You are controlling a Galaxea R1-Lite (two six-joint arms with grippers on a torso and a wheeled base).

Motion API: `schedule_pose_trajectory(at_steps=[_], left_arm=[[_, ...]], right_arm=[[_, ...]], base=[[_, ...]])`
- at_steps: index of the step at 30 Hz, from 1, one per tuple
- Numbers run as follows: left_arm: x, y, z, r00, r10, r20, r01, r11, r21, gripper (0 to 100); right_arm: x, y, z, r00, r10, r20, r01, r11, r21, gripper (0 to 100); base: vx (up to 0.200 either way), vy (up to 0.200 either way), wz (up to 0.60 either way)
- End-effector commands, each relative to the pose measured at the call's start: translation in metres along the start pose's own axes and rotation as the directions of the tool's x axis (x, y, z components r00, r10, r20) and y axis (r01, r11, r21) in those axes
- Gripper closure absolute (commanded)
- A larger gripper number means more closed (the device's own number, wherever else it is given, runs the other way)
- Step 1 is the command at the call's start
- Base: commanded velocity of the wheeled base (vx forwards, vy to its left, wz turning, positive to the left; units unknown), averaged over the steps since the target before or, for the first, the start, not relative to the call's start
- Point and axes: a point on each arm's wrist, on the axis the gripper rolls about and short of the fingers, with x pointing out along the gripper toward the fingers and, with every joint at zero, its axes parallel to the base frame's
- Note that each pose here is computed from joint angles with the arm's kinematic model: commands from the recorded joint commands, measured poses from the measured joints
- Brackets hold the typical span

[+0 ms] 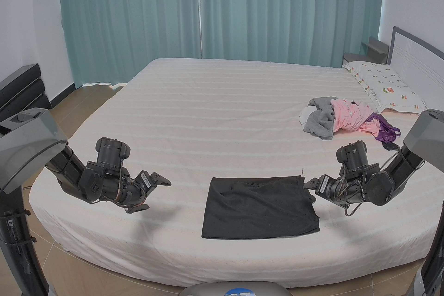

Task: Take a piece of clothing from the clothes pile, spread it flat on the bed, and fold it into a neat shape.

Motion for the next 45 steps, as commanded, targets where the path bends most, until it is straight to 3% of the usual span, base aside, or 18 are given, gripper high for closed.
schedule_pose_trajectory(at_steps=[1,3,7,12,27,36,45], left_arm=[[0.001,0.0,-0.001,1.0,0.003,-0.003,-0.003,1.0,0.003,0],[-0.001,0.0,0.0,1.0,-0.004,-0.001,0.004,1.0,-0.01,0],[0.0,-0.001,-0.001,1.0,0.0,0.0,0.0,1.0,-0.007,0],[-0.001,-0.004,-0.003,1.0,-0.006,-0.004,0.006,1.0,-0.016,0],[0.0,-0.007,-0.007,1.0,-0.01,-0.012,0.01,1.0,-0.023,0],[0.002,-0.011,-0.007,1.0,-0.013,-0.006,0.013,1.0,-0.01,0],[0.029,-0.034,-0.017,1.0,-0.021,0.007,0.02,0.998,0.06,0]], right_arm=[[0.008,0.002,0.007,1.0,0.013,0.009,-0.013,0.999,0.041,0],[0.008,0.006,0.006,0.998,0.06,-0.024,-0.058,0.994,0.089,0],[0.008,0.005,0.005,0.997,0.067,-0.034,-0.063,0.992,0.106,0],[0.008,0.004,0.004,0.997,0.061,-0.037,-0.057,0.993,0.106,0],[0.013,0.003,0.002,0.998,0.053,-0.046,-0.048,0.993,0.105,0],[0.017,0.004,-0.001,0.997,0.053,-0.057,-0.047,0.994,0.1,0],[0.025,0.014,0.0,0.996,0.073,-0.051,-0.067,0.993,0.096,0]], base=[[0.0,0.0,0.0],[0.0,0.0,0.0],[0.0,0.0,0.0],[0.0,0.0,0.0],[0.0,-0.2,0.0],[0.0,0.0,0.0],[0.0,0.0,0.0]])
